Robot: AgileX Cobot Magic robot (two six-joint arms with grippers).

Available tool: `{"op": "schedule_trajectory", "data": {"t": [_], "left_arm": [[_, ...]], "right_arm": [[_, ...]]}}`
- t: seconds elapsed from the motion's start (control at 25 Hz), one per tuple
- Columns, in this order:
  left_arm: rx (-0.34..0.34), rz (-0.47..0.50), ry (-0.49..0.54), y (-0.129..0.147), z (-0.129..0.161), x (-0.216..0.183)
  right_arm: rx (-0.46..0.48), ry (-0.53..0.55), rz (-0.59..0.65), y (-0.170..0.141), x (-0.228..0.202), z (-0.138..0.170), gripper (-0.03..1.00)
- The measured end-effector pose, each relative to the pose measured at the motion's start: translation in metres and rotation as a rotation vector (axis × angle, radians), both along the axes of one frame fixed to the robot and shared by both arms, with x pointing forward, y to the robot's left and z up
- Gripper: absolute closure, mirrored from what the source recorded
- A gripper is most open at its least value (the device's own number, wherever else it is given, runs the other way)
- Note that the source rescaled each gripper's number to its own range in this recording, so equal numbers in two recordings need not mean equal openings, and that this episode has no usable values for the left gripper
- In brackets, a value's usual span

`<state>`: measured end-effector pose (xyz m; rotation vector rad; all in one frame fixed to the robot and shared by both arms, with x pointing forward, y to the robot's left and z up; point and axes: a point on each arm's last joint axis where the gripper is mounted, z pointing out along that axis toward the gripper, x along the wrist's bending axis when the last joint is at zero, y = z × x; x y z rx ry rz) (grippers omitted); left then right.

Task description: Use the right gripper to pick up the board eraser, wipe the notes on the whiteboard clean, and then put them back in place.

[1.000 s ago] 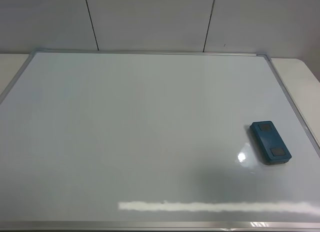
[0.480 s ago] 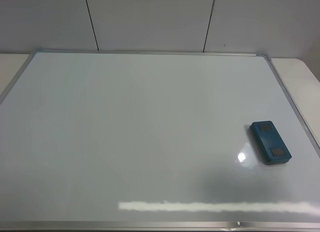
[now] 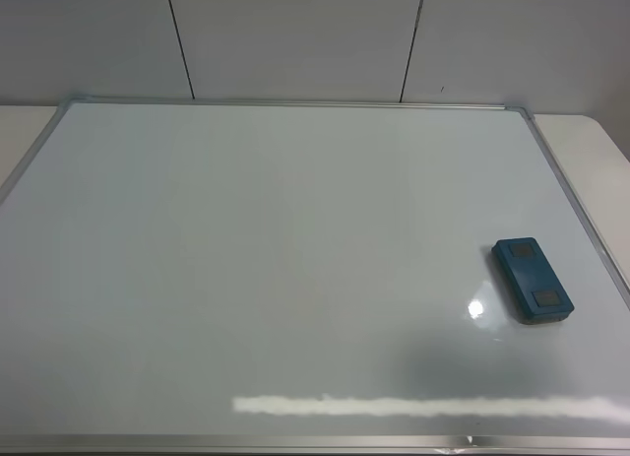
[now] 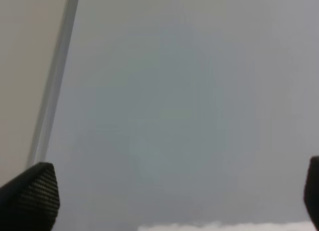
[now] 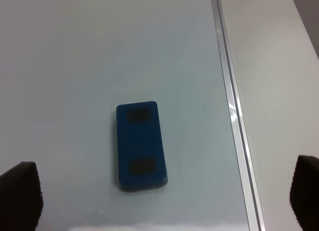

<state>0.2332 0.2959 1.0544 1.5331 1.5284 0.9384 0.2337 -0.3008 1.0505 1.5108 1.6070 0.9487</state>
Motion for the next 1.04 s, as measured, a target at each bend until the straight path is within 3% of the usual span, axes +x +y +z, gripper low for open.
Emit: {"op": "schedule_trajectory", "data": {"t": [1.04], "left_arm": [[0.0, 0.0, 0.0, 0.0, 0.0, 0.0]], "right_arm": [[0.001, 0.0, 0.01, -0.0008, 0.0001, 0.0, -0.03]]}}
